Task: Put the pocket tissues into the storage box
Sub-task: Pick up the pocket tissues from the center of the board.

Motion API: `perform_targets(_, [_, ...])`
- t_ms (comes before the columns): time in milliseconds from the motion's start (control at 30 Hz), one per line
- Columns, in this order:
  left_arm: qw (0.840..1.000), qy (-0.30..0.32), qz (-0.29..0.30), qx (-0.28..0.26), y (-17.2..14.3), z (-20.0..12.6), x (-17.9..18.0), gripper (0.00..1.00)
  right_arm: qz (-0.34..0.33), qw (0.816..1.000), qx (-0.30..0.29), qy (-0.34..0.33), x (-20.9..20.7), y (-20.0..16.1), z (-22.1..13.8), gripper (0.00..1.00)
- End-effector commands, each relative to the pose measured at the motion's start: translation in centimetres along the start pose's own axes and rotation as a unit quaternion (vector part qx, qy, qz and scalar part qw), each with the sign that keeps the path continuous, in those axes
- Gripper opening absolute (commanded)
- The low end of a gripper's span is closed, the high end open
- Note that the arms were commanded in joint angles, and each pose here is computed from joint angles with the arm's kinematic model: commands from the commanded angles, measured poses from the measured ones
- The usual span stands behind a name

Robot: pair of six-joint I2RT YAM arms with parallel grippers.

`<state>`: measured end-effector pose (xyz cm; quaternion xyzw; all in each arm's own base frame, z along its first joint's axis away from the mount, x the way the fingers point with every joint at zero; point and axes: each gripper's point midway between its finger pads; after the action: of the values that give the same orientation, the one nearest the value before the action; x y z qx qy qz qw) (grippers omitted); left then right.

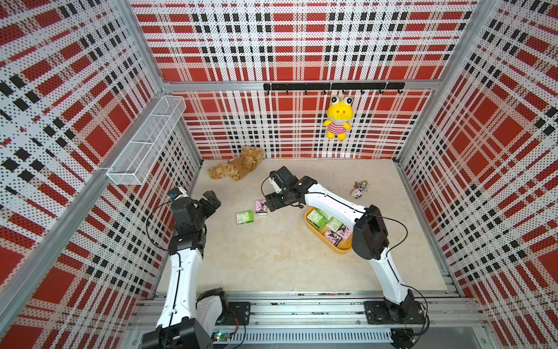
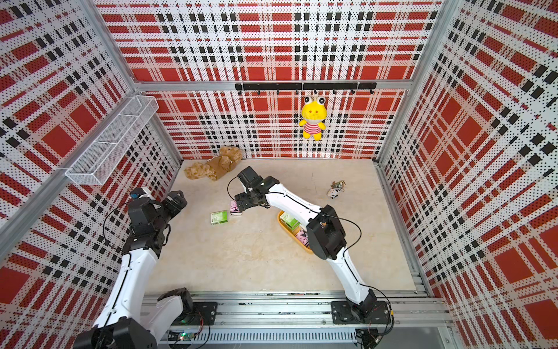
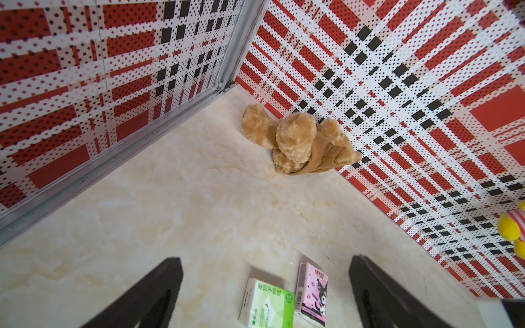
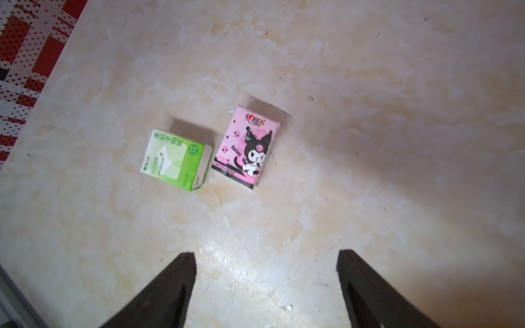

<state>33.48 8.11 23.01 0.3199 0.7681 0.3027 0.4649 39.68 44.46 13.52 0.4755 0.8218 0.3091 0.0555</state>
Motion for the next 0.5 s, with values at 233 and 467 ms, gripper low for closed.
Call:
perform_targets(233, [1.000,-0.014,0.007,-0.012,1.0,-0.5,-1.0,0.99,0.037,0.999,-0.018,-0.010,2.2,0.6,6.3,0.84])
perform_targets(467, [1.000,-0.014,0.004,-0.008,0.7,-0.2,-1.0,0.99,0.040,0.999,-0.013,-0.027,1.6,-0.3,7.8,0.85])
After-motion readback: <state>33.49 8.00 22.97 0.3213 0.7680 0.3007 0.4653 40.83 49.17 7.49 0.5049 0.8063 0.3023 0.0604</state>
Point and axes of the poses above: each gripper's point midway between its finger pads, its own z axis out along the fingers, its own x axis along the line the jaws close on, y = z × x, and after that the axes turned 1 degree about -z, right-handed
